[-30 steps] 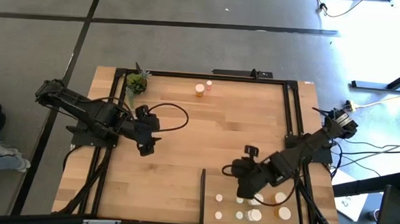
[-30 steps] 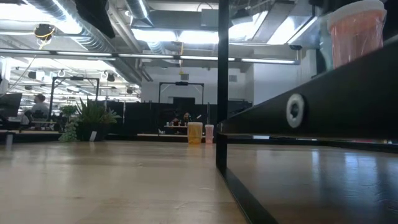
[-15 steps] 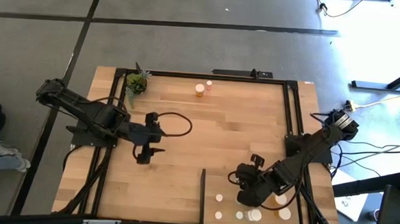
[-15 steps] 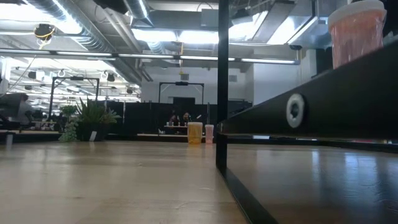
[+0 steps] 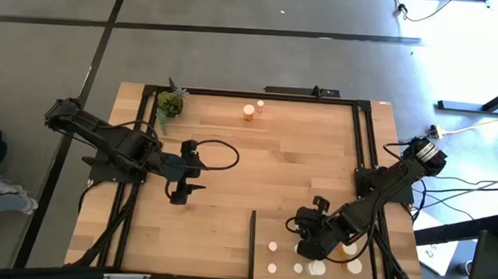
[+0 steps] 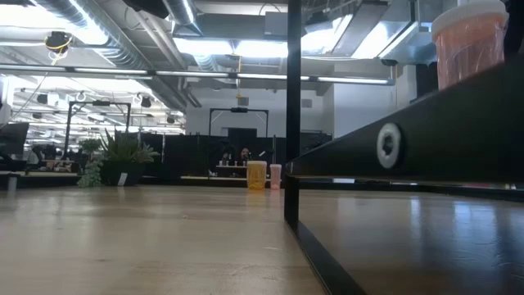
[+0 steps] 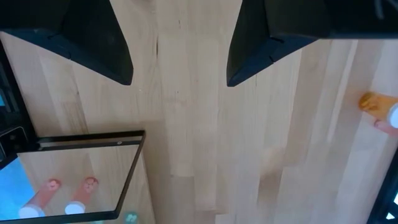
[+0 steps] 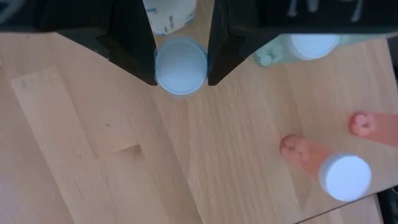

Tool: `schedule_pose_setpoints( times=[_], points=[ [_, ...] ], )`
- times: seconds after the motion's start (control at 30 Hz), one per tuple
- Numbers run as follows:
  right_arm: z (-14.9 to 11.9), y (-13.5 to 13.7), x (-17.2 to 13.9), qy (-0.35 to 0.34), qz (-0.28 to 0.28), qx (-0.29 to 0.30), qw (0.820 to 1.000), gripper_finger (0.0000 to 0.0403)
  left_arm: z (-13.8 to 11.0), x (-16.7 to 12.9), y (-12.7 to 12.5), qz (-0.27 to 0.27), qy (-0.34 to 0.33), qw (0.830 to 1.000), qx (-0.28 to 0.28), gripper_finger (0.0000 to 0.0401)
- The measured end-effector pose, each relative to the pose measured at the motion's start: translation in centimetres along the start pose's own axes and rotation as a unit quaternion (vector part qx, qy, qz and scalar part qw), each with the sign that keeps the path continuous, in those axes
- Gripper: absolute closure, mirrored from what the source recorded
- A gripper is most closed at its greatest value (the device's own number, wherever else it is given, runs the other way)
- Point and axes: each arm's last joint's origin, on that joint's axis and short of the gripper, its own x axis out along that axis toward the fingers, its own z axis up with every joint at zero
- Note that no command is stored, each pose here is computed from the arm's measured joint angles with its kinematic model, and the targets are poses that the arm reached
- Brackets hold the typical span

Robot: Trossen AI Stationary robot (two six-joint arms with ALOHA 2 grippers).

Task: Pick and place medicine bottles onto shelf by color
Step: Put the blue pill bottle on the shelf aligned with the other blue pill bottles, then put the orange pill bottle on the shelf aligned with the other orange pill bottles

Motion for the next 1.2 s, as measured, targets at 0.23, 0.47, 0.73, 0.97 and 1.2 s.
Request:
schedule_pose_setpoints(
  times=[0.23,0.47,0.73,0.97,1.2],
  points=[
    [-0.24,-0.21,0.33,-0.001,-0.003,-0.003,1.0,0.0272,0.0,0.0,0.0,0.0,0.0,1.0,0.0,0.0148],
    [-0.29,-0.27,0.4,-0.001,-0.003,-0.007,1.0,0.0271,0.0,0.0,0.0,0.0,0.0,1.0,0.0,0.0148],
    [-0.26,0.2,0.67,0.007,0.027,-0.021,0.999,0.0236,-0.01,0.01,0.0,0.0,0.0,1.0,0.0,0.0148],
    [-0.28,0.25,0.63,0.015,0.034,-0.022,0.999,0.0207,0.0,0.0,0.0,0.0,0.0,1.0,0.0,0.0148],
    [-0.27,0.25,0.61,0.013,0.034,-0.023,0.999,0.0206,0.0,0.0,0.0,0.0,0.0,1.0,-0.001,0.0148]
  ],
)
